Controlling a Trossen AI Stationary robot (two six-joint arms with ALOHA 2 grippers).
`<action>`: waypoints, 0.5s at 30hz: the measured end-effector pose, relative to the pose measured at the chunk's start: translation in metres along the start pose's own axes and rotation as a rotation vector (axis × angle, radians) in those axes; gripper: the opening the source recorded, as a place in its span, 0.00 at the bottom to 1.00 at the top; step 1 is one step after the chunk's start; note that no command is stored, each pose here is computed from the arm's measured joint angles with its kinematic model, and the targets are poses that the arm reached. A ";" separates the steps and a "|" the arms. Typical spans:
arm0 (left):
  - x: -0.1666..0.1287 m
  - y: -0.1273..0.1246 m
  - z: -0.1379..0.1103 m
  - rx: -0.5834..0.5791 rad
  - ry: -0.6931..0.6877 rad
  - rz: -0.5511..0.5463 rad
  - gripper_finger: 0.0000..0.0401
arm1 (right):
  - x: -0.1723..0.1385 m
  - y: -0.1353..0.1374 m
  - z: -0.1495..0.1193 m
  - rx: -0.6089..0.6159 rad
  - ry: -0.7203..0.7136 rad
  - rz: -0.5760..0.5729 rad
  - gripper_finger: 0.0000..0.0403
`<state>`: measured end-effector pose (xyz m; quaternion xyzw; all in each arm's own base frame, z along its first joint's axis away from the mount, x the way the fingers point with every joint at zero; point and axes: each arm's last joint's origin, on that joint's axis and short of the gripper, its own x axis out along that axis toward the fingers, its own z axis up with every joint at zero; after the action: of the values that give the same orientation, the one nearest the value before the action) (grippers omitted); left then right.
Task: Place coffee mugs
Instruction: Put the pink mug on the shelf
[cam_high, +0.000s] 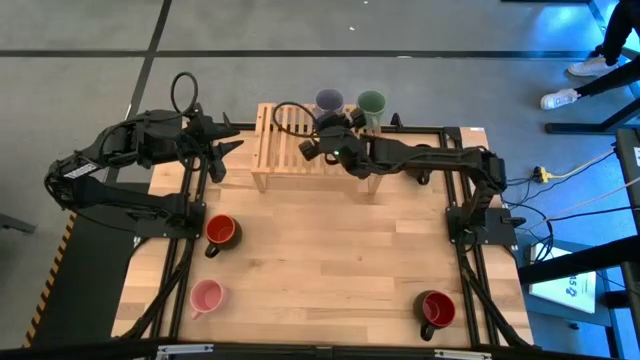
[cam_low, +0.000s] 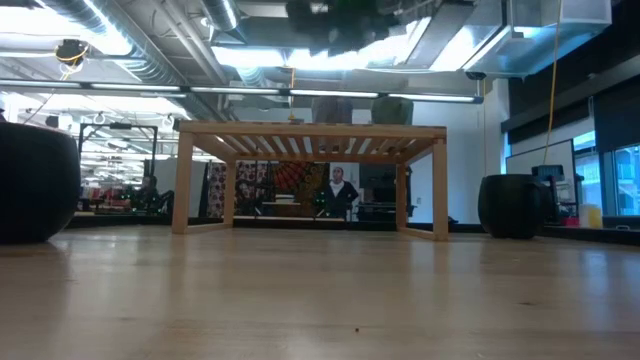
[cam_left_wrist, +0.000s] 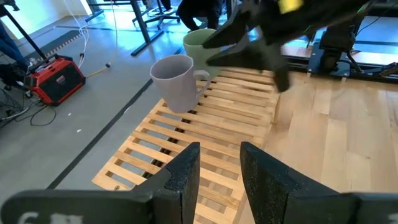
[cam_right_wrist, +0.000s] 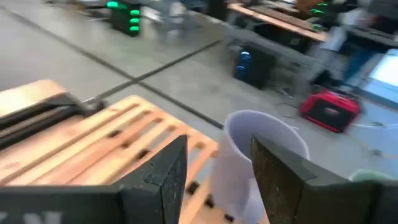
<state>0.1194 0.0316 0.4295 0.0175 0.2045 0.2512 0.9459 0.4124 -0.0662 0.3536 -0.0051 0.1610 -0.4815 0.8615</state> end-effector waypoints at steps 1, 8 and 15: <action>0.000 0.000 0.000 0.000 0.000 0.000 0.27 | -0.007 0.000 0.005 0.011 -0.006 0.048 0.40; 0.003 -0.002 0.000 -0.021 0.007 -0.024 0.27 | -0.057 -0.007 0.012 -0.077 0.088 0.327 0.40; 0.027 -0.014 -0.017 -0.091 0.100 -0.137 0.27 | -0.099 -0.012 -0.003 -0.127 0.147 0.536 0.40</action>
<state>0.1402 0.0311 0.4021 -0.0523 0.2407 0.1957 0.9492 0.3534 0.0097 0.3798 0.0187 0.2483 -0.2246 0.9421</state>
